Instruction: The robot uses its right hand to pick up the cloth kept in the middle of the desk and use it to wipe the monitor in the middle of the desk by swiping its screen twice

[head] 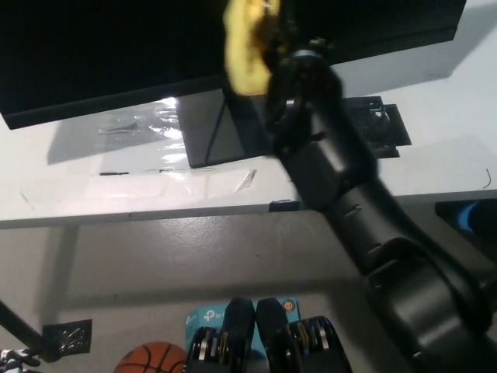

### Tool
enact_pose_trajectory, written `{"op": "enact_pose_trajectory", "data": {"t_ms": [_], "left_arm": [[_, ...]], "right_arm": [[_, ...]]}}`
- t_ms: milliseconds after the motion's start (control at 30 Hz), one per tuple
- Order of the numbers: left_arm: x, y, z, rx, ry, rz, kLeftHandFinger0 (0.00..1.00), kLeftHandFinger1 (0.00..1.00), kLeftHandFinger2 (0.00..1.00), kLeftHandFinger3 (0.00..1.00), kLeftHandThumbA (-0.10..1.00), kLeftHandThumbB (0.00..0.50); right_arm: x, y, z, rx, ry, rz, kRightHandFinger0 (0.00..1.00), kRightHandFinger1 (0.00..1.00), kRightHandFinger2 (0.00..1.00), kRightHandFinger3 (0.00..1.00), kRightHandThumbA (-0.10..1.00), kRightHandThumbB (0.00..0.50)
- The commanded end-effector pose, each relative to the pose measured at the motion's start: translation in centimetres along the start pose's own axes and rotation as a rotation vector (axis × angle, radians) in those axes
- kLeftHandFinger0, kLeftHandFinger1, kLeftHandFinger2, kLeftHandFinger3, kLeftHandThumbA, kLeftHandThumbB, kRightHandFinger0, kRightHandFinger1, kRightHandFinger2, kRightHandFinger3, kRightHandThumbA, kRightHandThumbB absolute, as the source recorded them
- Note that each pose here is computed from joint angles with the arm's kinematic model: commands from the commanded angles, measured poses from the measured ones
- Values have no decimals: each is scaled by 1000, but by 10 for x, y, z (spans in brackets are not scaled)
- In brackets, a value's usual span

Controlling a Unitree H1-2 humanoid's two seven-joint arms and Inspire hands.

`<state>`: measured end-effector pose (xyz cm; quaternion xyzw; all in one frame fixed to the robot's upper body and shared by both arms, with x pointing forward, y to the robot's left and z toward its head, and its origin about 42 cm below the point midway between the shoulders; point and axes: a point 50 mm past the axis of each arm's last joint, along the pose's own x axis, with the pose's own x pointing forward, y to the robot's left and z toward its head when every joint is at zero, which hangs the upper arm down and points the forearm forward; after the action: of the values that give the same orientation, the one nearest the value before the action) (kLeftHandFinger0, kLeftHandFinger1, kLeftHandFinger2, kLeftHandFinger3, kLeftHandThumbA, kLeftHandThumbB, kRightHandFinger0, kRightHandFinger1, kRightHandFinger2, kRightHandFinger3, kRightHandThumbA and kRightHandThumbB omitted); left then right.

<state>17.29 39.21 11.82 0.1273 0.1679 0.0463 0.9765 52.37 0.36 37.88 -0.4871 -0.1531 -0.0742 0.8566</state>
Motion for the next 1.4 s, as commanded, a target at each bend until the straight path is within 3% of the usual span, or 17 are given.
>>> {"op": "enact_pose_trajectory", "data": {"t_ms": [0, 233, 300, 333, 400, 533, 633, 667, 733, 800, 933, 1033, 1133, 1167, 1200, 1267, 1367], "left_arm": [[-3, 9, 8, 45, -34, -14, 533, 543, 674, 844, 360, 202], [-4, 7, 8, 53, -30, -8, 522, 527, 657, 842, 321, 183], [-3, 5, 7, 46, -35, -11, 529, 524, 655, 833, 305, 183], [-3, 5, 7, 42, -32, -12, 522, 521, 659, 832, 297, 181], [-3, 5, 6, 46, -32, -12, 507, 516, 655, 833, 311, 175], [-5, 7, 6, 38, -28, -17, 513, 524, 648, 821, 334, 200], [-3, 6, 6, 42, -22, -11, 517, 531, 683, 833, 340, 195], [-3, 6, 5, 41, -29, -12, 512, 519, 668, 841, 330, 191], [-4, 6, 5, 39, -28, -8, 493, 505, 667, 859, 328, 188], [-5, 6, 5, 34, -33, -8, 487, 500, 668, 857, 333, 191], [-4, 8, 6, 25, -21, -2, 490, 485, 638, 851, 332, 206], [-5, 8, 6, 25, -25, -3, 489, 489, 657, 865, 310, 188], [-6, 7, 4, 19, -25, -1, 484, 485, 649, 850, 299, 188], [-6, 8, 3, 15, -30, 1, 480, 484, 646, 843, 300, 194], [-6, 7, 3, 21, -30, 4, 475, 482, 641, 833, 322, 201], [-8, 7, 2, 18, -33, 7, 479, 492, 651, 845, 317, 199], [-7, 9, 4, 17, -27, 13, 487, 496, 646, 846, 308, 191]], "right_arm": [[-4, -33, 88, 41, -188, -79, 0, 0, 307, 322, -100, 171], [-10, -27, 100, 31, -205, -71, 0, 0, 371, 312, -100, 167], [-12, -26, 103, 32, -211, -70, 0, 0, 389, 537, -100, 152], [-13, -26, 103, 43, -207, -65, 0, 0, 374, 539, -100, 154], [-13, -24, 99, 48, -198, -66, 0, 0, 340, 383, -100, 118], [-15, -24, 77, 78, -181, -60, 0, 0, 333, 217, -100, 151], [-18, -26, 52, 20, -181, -64, 0, 9, 396, 161, -100, 108], [-20, -27, 43, 20, -180, -67, 0, 40, 433, 236, -100, 110], [-25, -27, 24, 4, -171, -57, 0, 0, 354, 249, -100, 61], [-33, -28, -2, 32, -143, -38, 0, 2, 351, 28, -100, 47], [-57, -33, -57, -10, -129, -39, 0, 1, 361, 349, -100, 104], [-85, -33, -102, -19, -118, -45, 0, 0, 212, 448, -100, 174], [-103, -31, -130, -40, -113, -48, 0, 0, 155, 421, -100, 170], [-106, -29, -141, -53, -94, -29, 0, 0, 163, 375, -100, 119], [-110, -26, -158, -64, -58, -20, 0, 0, 168, 354, -100, 167], [-106, -19, -187, -113, 14, 1, 0, 1, 255, 78, -100, 140], [-98, -19, -205, -132, 73, 37, 0, 22, 357, 319, -100, 151]]}}
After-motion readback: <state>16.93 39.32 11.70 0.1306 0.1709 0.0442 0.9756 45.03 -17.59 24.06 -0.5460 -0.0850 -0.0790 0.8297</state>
